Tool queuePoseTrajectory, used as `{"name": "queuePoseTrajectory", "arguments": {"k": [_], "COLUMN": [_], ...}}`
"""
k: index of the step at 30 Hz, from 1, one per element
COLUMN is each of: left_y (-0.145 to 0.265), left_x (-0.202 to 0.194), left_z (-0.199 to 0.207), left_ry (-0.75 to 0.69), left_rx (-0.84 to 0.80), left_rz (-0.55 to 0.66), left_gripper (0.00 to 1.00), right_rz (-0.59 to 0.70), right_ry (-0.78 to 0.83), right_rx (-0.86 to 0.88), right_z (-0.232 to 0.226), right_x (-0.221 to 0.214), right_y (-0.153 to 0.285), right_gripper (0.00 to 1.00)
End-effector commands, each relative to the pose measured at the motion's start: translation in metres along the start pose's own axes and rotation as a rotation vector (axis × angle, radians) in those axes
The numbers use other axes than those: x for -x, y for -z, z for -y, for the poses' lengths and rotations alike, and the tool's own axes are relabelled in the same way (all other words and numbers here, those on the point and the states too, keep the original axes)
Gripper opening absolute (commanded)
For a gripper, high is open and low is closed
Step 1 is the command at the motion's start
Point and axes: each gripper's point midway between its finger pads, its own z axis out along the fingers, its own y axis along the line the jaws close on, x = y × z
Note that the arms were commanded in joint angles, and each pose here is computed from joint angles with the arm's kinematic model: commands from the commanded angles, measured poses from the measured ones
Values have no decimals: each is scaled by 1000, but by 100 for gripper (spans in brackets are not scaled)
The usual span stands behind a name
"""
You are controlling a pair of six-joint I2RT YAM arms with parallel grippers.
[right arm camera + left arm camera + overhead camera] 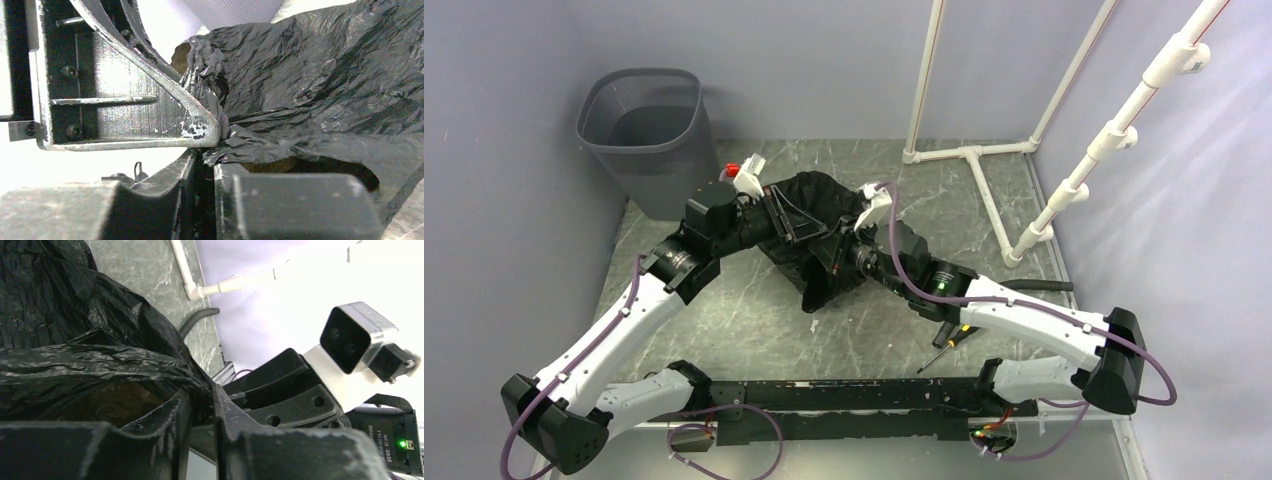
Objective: Put the trash bags into the trash bin
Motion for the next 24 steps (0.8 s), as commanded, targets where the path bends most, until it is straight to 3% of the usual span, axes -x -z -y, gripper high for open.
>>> {"name": "queuePoseTrajectory", "arguments": {"k": [1,7,10,17,24], "left_y": [2,3,3,0,1], "left_x": [4,6,3,-4,-5], "left_z": [10,11,16,13,10], "left_ry": [-30,-120,-198,-260,-279], "left_rx": [-34,-25,-36,-24,-17], "left_rz": [17,5,-44,-124,-127], "left_gripper": [29,61,68,68,56], "right_rz": [62,-56,-110,-136,-142], "right_ry": [41,189,231,245,225], "right_rx": [29,155,218,242,275], "right_z": [-8,-20,-19,-1,4], "right_x": [24,7,-3,-2,-1], "right_y": [16,34,45,60,67], "right_gripper": [14,9,8,8,11]}}
